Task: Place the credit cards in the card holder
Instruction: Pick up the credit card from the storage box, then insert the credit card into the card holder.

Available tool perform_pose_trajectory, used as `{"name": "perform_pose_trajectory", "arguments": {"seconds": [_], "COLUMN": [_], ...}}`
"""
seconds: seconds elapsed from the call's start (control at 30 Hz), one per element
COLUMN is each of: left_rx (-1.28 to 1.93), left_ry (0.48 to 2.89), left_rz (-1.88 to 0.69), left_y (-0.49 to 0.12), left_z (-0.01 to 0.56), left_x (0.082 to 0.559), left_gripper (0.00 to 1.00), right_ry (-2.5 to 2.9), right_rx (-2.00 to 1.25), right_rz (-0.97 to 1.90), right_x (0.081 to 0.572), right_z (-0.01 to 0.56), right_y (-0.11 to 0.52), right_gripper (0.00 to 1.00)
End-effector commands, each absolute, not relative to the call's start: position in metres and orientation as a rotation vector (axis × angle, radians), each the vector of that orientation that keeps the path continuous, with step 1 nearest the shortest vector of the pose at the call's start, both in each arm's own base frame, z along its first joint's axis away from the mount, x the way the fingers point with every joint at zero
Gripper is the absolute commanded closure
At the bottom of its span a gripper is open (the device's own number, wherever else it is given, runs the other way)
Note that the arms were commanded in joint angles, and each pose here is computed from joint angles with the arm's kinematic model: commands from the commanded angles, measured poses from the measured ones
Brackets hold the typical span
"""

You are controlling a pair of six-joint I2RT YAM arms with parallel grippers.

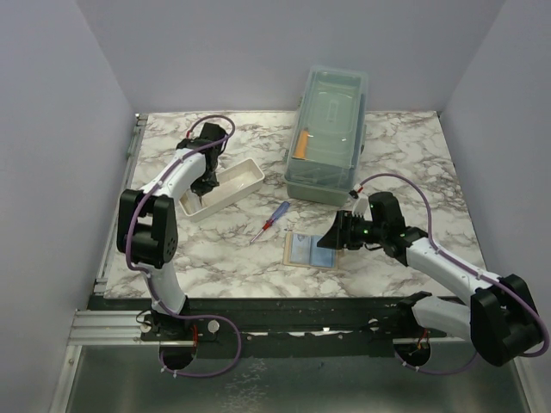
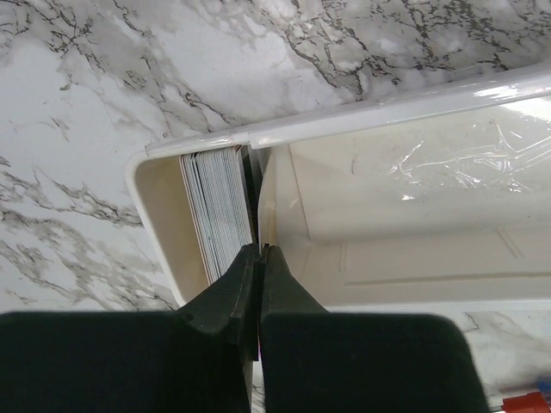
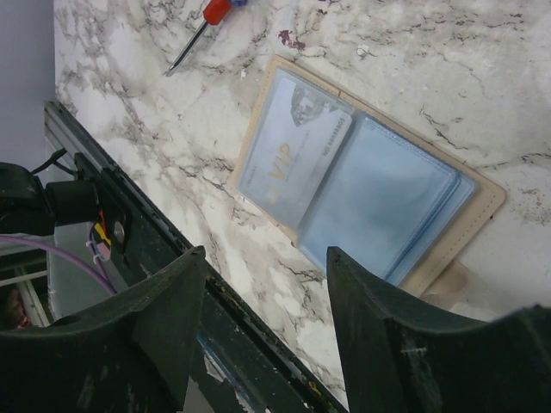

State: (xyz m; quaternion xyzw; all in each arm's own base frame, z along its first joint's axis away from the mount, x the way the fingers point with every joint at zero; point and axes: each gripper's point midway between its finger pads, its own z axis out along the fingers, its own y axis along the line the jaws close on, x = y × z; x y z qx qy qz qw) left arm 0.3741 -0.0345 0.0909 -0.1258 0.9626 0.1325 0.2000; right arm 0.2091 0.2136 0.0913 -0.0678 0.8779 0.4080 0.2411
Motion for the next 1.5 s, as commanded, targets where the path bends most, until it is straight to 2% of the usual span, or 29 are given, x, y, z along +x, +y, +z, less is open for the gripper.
{"name": "perform_pose_trajectory", "arguments": {"seconds": [0.0,0.13,0.23,0.37,0.5,0.6,0.77,0.97,1.17,1.3,1.47], "left_rx": [-0.321,-0.26,-0.138,0.186,0.565,0.841,1.116,1.362,1.463,1.472,1.428], "left_ry": [2.53,2.453,2.433,2.404,2.34,2.271,2.22,2.143,2.097,2.116,2.178], "left_rz": [0.344,0.199,-0.062,-0.484,-0.867,-1.082,-1.367,-1.626,-1.737,-1.697,-1.598], "left_y": [-0.037,-0.056,-0.092,-0.161,-0.226,-0.266,-0.306,-0.333,-0.345,-0.348,-0.35], "left_z": [0.145,0.192,0.223,0.255,0.27,0.265,0.24,0.222,0.216,0.209,0.206], "left_x": [0.39,0.387,0.379,0.351,0.297,0.249,0.188,0.139,0.119,0.121,0.133], "left_gripper": [1.0,1.0,1.0,1.0,1.0,1.0,1.0,1.0,1.0,1.0,1.0], "right_ry": [2.408,2.411,2.412,2.377,2.253,2.184,2.082,2.085,2.011,1.988,2.014], "right_rx": [-0.179,-0.179,-0.19,-0.23,-0.393,-0.527,-0.652,-0.644,-0.661,-0.683,-0.674], "right_rz": [1.086,1.045,1.026,1.039,1.205,1.353,1.546,1.631,1.753,1.796,1.825], "right_x": [0.207,0.211,0.215,0.216,0.204,0.187,0.16,0.144,0.129,0.121,0.118], "right_z": [0.094,0.097,0.098,0.111,0.141,0.166,0.189,0.185,0.191,0.19,0.184], "right_y": [0.208,0.205,0.204,0.207,0.223,0.234,0.241,0.241,0.243,0.243,0.243], "right_gripper": [0.38,0.37,0.37,0.38,0.35,0.35,0.32,0.3,0.32,0.51,0.9]}}
